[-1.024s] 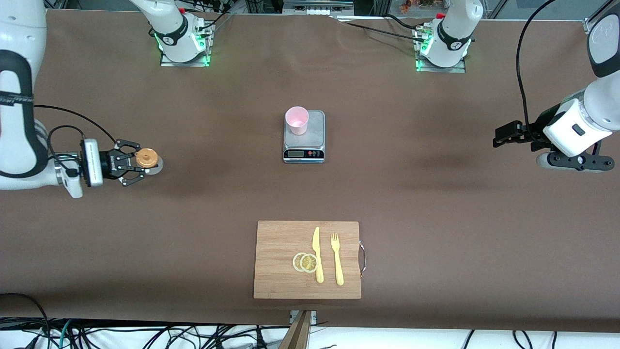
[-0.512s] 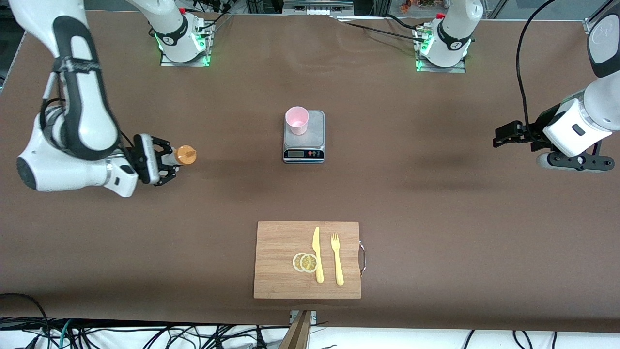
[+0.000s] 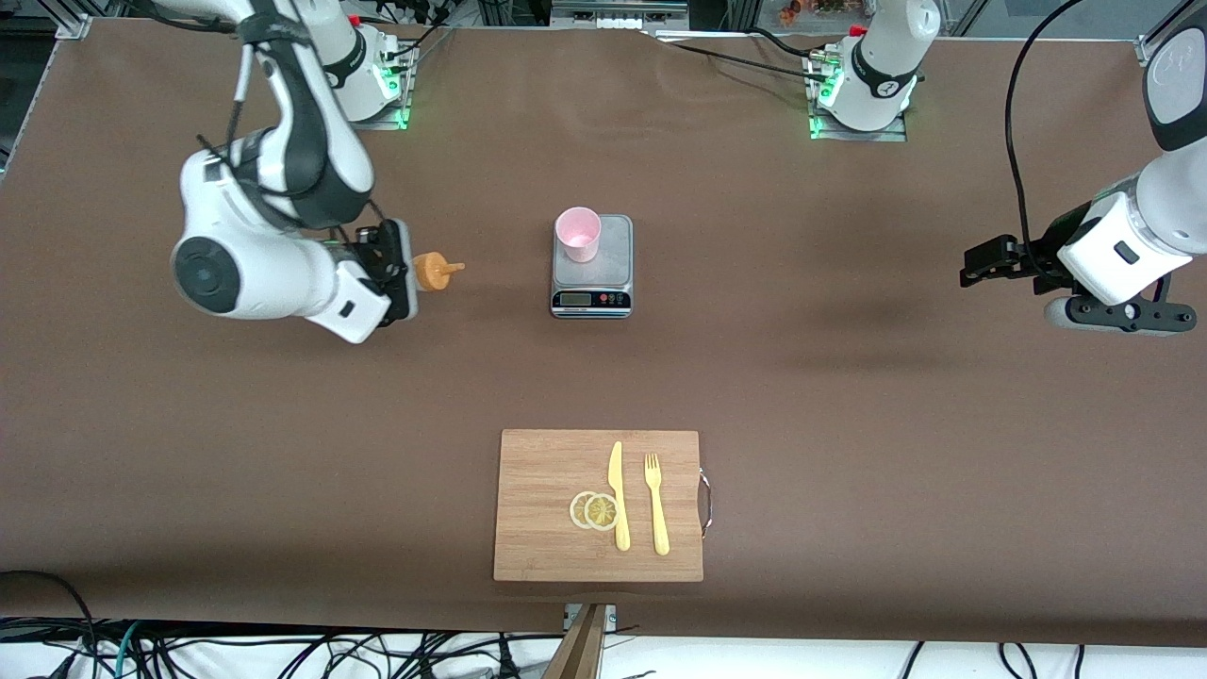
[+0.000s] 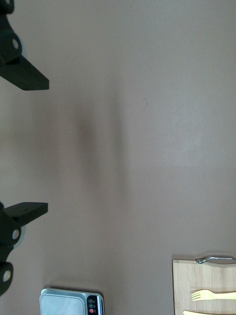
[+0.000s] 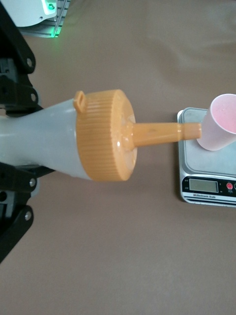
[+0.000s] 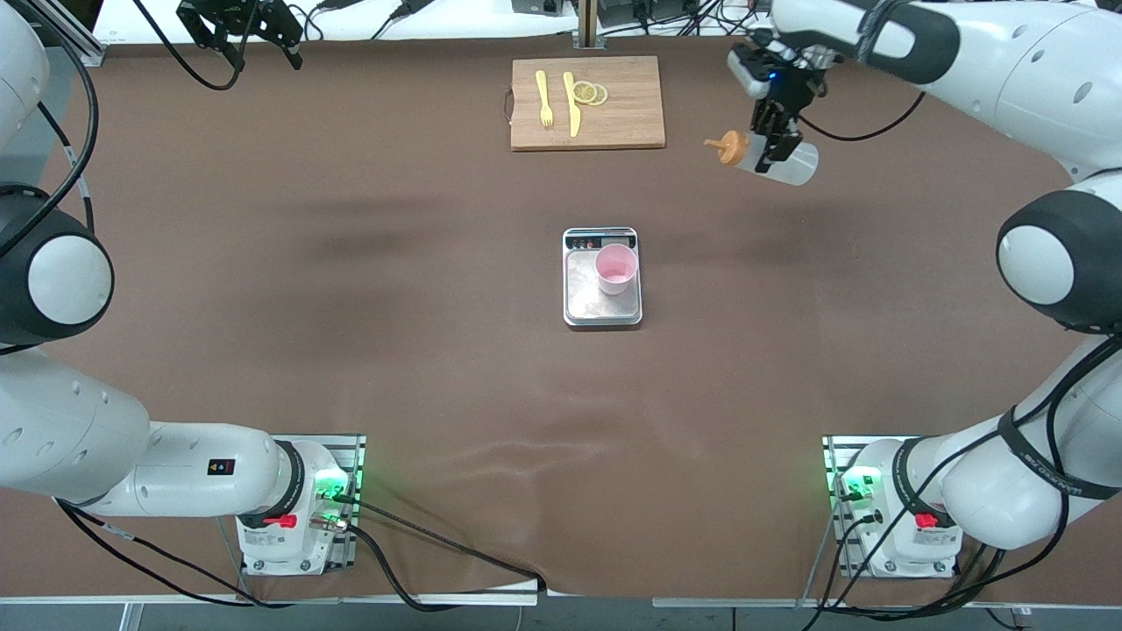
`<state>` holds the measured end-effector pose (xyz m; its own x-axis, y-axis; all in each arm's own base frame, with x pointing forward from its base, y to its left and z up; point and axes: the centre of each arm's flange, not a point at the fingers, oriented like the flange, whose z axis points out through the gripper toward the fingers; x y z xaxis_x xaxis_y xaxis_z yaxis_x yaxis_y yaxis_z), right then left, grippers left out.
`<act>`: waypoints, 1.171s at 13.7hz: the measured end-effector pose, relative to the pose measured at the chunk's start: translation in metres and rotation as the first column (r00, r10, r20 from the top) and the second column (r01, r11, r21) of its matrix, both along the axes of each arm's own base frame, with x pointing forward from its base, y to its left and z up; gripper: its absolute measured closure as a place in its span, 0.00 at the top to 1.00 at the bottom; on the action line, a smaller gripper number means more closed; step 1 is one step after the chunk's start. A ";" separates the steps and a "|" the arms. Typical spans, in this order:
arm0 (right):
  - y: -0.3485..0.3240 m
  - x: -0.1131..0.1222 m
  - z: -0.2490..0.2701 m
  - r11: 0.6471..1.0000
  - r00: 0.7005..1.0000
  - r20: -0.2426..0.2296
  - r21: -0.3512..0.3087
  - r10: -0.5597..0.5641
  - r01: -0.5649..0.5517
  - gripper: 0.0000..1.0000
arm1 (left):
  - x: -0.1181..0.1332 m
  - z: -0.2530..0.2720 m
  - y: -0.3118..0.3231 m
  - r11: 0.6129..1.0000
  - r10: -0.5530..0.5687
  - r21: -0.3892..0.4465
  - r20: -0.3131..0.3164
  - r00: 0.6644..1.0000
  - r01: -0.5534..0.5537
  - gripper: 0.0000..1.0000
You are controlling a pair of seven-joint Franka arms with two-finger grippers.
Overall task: Add sauce to pink cup with both arms
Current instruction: 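Carry the bottle with the right gripper over the pink cup, then tilt the bottle nozzle into the pink cup with the right gripper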
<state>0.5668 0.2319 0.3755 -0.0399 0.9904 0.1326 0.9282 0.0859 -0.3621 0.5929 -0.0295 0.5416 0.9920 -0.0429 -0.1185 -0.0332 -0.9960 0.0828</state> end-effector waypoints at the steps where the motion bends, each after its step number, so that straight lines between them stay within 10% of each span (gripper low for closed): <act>1: 0.019 -0.008 0.001 0.999 1.000 0.012 -0.043 0.000 0.001 0.34 | 0.000 0.000 0.000 1.000 0.000 0.000 0.000 1.000 0.000 1.00; 16: 0.178 -0.141 -0.042 0.884 0.980 0.170 -0.468 0.101 -0.010 0.34 | 0.000 0.000 0.000 1.000 0.000 0.000 0.000 1.000 0.000 1.00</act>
